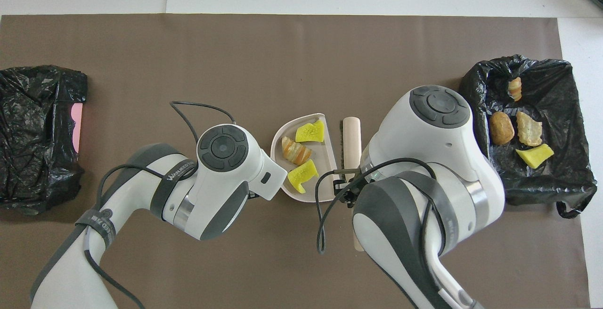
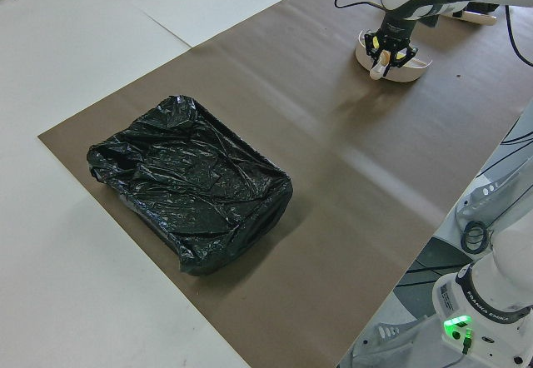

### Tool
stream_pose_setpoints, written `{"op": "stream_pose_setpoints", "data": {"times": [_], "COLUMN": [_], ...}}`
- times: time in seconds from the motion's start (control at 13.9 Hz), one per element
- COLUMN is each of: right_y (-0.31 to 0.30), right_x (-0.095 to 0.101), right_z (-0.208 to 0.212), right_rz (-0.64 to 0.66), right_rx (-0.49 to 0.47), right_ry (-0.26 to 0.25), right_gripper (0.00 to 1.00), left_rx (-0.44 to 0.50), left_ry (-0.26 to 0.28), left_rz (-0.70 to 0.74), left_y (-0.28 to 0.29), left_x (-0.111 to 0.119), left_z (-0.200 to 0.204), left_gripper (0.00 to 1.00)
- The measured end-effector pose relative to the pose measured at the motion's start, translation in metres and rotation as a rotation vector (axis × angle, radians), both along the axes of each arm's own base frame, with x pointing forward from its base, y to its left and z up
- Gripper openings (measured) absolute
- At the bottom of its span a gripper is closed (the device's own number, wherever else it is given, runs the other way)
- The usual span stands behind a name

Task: Sweep and dump trash in bin
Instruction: 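Carry the dustpan to the bag nearest the left gripper and tip it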

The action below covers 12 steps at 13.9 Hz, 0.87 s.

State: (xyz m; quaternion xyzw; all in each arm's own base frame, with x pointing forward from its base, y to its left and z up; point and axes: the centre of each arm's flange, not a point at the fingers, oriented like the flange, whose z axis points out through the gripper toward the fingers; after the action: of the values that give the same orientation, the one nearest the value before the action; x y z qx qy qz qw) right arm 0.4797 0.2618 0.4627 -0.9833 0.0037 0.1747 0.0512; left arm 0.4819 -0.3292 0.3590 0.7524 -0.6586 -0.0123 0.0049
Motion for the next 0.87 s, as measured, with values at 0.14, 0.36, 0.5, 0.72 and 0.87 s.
{"op": "stream_pose_setpoints", "data": {"times": [0.14, 0.36, 0.5, 0.72, 0.87], "right_y": [0.02, 0.048, 0.058, 0.082, 0.095], "right_x": [-0.027, -0.081, -0.115, -0.148, -0.16], "right_z": [-0.002, -0.025, -0.039, -0.06, -0.066], "right_rz": [-0.007, 0.018, 0.032, 0.009, -0.012], "right_rx": [-0.038, -0.073, -0.106, -0.126, -0.11], "right_ry": [0.005, -0.008, 0.003, -0.022, -0.026], "right_gripper": [0.26, 0.26, 0.26, 0.26, 0.26], "left_rx": [-0.002, -0.012, -0.023, -0.037, -0.037], "left_ry": [-0.003, -0.018, -0.04, -0.093, -0.134], "left_rz": [-0.009, -0.019, -0.035, -0.046, -0.059], "left_y": [0.007, 0.03, 0.056, 0.129, 0.188], "left_x": [0.006, 0.024, 0.04, 0.067, 0.079], "left_z": [0.001, 0.009, 0.023, 0.059, 0.087], "left_gripper": [0.32, 0.32, 0.32, 0.32, 0.32]}}
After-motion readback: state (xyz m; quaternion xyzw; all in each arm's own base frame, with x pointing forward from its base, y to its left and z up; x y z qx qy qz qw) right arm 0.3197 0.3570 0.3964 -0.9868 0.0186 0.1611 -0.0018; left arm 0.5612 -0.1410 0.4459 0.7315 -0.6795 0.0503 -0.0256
